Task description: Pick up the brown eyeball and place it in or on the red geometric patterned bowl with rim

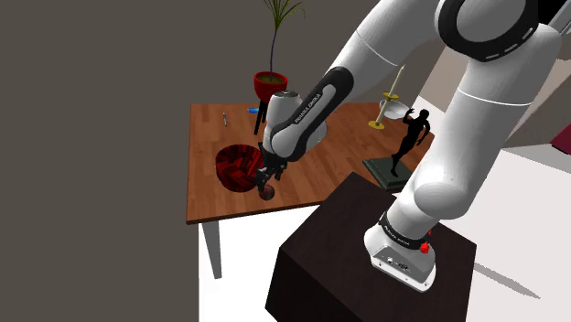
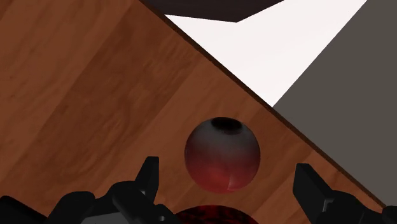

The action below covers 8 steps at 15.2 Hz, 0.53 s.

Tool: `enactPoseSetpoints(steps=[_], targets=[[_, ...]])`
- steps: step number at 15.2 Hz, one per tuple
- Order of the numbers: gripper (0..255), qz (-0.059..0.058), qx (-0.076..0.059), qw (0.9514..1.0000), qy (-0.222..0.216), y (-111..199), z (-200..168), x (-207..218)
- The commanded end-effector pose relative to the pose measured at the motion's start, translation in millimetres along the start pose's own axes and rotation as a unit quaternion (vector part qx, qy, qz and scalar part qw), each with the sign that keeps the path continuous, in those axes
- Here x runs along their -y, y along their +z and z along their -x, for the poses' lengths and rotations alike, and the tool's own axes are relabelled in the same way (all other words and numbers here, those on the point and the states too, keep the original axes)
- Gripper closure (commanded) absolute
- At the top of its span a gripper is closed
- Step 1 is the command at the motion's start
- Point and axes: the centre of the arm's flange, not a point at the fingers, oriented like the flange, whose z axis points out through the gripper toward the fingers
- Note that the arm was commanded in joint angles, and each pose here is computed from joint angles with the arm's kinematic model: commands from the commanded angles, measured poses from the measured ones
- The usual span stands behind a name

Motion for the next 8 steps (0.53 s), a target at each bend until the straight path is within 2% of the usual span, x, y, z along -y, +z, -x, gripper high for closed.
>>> enactPoseSetpoints(steps=[1, 5, 8], targets=[[0, 0.000, 0.000, 1.0000, 0.001, 14, 0, -1], [0, 0.000, 0.000, 1.0000, 0.001, 35, 0, -1], [0, 0.000, 0.000, 1.0000, 0.001, 38, 0, -1]])
